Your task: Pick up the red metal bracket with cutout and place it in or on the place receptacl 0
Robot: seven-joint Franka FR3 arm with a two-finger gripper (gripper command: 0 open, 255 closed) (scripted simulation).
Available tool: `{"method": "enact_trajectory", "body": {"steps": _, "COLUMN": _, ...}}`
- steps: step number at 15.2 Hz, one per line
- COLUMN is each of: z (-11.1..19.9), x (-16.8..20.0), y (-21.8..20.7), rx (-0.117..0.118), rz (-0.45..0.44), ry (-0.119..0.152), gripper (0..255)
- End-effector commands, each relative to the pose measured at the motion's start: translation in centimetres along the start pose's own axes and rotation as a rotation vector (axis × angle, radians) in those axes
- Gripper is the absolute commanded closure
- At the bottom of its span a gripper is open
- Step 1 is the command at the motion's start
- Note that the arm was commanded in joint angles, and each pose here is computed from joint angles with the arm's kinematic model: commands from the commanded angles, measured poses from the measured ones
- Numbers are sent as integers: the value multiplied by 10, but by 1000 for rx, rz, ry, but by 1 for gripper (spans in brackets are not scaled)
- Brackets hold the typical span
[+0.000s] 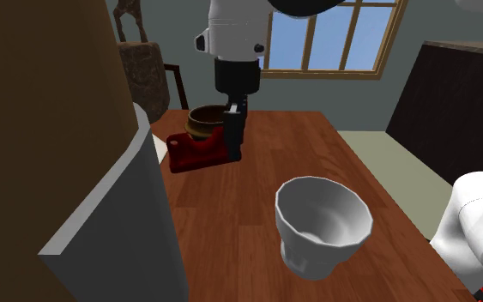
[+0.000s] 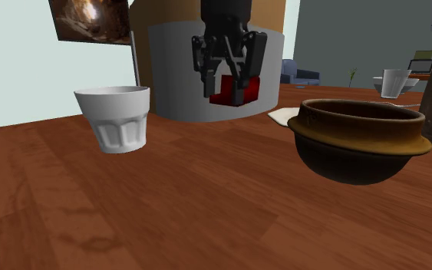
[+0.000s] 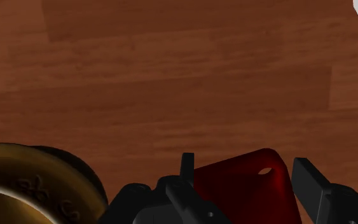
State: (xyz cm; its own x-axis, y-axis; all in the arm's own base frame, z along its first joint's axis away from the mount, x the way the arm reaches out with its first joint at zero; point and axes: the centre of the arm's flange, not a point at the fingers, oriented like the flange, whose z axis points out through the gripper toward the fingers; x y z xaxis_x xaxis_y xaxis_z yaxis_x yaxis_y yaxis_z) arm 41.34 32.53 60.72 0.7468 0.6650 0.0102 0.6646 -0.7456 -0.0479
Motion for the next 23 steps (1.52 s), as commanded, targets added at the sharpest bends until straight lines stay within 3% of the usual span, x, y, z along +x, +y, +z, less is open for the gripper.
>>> {"method": "enact_trajectory", "body": {"steps": 1, "z": -11, "x": 0, "y": 0, "rx": 0, "rz": 0, "ry": 0, "gripper": 255}}
{"method": "enact_trajectory", "body": {"steps": 15, "z": -81, "x": 1, "y": -3, "rx": 0, "rz": 0, "ry": 0, "gripper": 255}}
{"method": "enact_trajectory", "body": {"steps": 23, "z": -81, "x": 14, "y": 101, "rx": 0, "rz": 0, "ry": 0, "gripper": 255}}
